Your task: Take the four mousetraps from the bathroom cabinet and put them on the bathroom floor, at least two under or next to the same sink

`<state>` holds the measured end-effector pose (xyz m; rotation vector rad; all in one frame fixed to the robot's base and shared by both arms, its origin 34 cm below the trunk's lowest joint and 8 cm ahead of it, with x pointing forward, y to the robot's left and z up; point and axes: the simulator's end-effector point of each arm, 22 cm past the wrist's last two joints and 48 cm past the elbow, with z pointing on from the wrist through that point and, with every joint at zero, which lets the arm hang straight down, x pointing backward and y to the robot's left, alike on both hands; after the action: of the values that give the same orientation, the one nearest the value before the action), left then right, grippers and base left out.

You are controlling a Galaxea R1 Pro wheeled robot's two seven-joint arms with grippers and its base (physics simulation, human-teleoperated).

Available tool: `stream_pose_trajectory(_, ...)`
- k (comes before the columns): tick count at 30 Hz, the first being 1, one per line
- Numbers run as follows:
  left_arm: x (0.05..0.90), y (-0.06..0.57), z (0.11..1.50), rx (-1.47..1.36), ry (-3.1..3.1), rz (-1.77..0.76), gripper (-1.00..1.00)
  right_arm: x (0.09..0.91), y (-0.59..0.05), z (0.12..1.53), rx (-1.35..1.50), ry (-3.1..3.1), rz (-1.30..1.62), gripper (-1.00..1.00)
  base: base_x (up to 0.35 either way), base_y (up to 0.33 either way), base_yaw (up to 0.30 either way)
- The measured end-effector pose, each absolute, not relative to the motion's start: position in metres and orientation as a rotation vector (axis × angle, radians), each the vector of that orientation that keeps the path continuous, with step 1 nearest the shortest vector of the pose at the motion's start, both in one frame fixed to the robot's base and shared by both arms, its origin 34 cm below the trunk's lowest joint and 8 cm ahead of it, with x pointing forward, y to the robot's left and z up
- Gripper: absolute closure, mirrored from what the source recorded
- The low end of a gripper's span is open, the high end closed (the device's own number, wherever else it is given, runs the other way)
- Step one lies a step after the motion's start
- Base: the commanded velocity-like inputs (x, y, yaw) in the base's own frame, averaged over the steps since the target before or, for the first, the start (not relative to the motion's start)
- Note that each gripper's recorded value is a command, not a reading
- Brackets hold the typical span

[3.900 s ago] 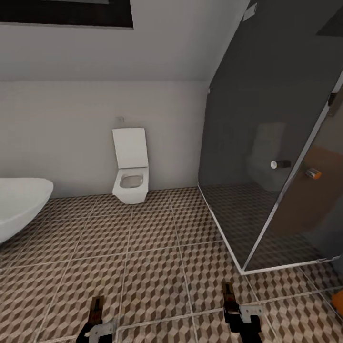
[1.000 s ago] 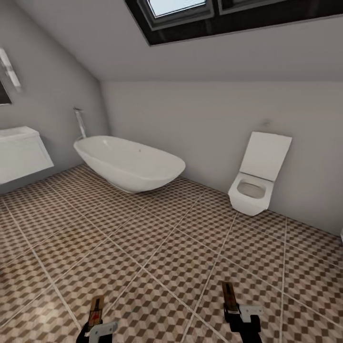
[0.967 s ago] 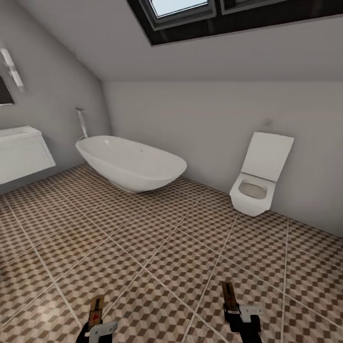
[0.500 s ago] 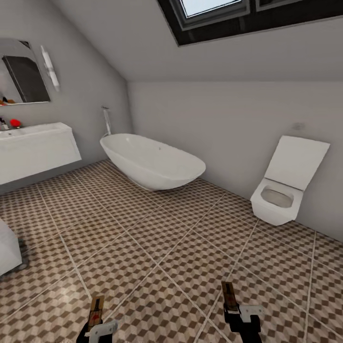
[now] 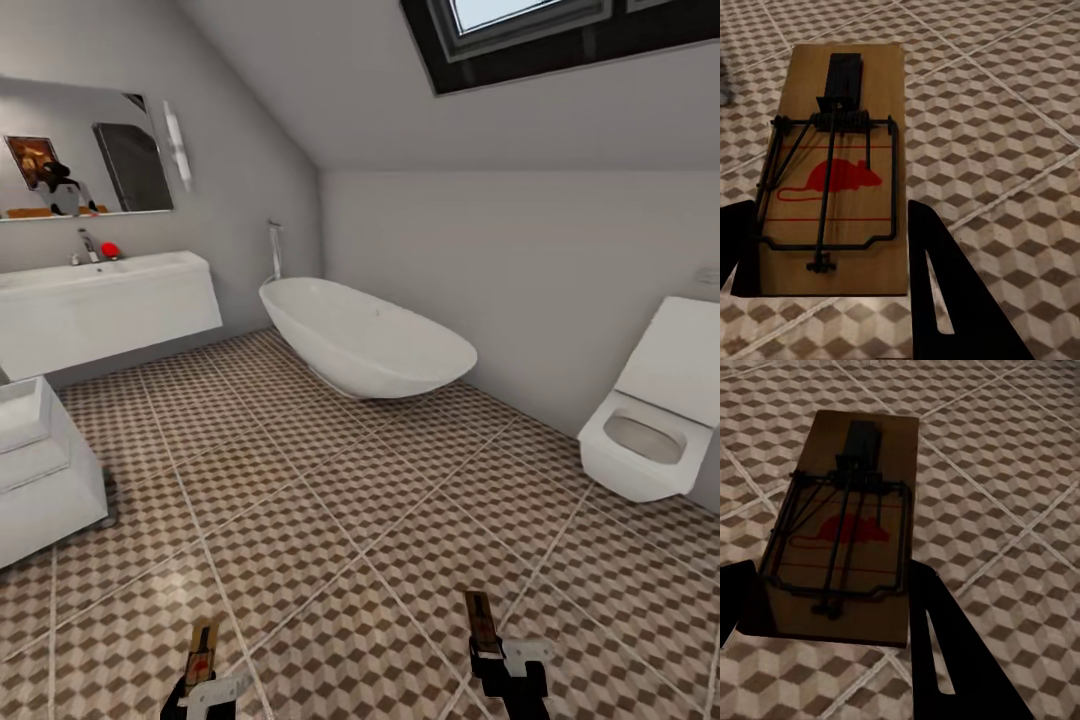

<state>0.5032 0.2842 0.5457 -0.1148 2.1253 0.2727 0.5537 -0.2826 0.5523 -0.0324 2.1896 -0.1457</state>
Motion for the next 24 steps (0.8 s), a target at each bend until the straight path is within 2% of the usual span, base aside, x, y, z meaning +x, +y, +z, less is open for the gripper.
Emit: stream_pose_trajectory(24,0.5032,0.2831,0.5458,-0.116,2.125,0.271,1.0,0.5537,-0.2822,0.5523,-0.034,2.19,-0.145,1.0,0.007,0.0,0.288)
